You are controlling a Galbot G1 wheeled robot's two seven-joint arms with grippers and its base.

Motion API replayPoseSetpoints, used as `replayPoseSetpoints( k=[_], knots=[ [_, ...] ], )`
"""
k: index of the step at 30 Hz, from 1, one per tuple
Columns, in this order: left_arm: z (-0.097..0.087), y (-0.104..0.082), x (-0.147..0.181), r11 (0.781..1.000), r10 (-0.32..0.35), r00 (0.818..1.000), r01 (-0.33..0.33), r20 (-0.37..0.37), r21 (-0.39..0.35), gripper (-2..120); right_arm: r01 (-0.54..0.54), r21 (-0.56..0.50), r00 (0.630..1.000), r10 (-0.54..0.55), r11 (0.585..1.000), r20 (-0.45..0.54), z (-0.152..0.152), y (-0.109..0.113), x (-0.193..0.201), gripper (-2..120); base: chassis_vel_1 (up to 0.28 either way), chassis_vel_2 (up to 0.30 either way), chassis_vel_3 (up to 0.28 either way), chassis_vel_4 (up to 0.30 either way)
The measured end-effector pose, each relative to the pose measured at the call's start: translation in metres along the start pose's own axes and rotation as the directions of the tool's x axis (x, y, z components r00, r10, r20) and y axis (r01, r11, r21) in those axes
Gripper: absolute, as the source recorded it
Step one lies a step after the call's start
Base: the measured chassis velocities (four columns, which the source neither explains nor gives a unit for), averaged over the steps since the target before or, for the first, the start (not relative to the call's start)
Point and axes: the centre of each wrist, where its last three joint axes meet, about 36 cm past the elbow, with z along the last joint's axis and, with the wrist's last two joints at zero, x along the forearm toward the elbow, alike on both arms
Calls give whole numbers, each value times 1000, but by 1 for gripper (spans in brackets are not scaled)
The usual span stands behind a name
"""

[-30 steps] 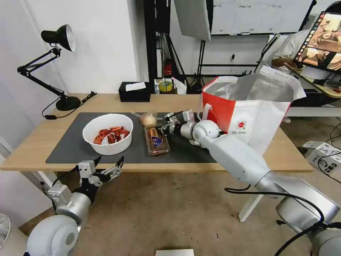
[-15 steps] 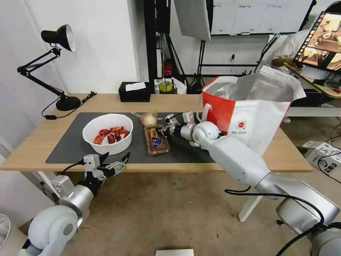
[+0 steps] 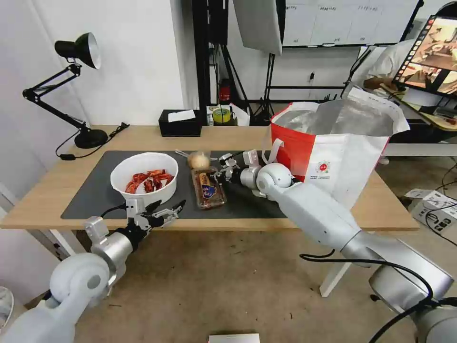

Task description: Pick up the trash from the table and place it into the takeout bag.

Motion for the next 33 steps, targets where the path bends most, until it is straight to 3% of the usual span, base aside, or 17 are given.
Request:
replayPoseSetpoints(
  k=[13,23,33],
  knots=[
    [6,5,-12,995,31,999,-28,-40,93,100,20,3,1000,-20,1000,-10,1,6,-9,0,0,0,0,0],
    [3,12,-28,982,10,999,-3,-36,189,100,28,13,999,-28,1000,-17,3,9,-10,0,0,0,0,0],
    [8,11,-42,970,8,999,5,-53,242,100,26,21,1000,-25,999,-17,2,8,-4,0,0,0,0,0]
  ],
)
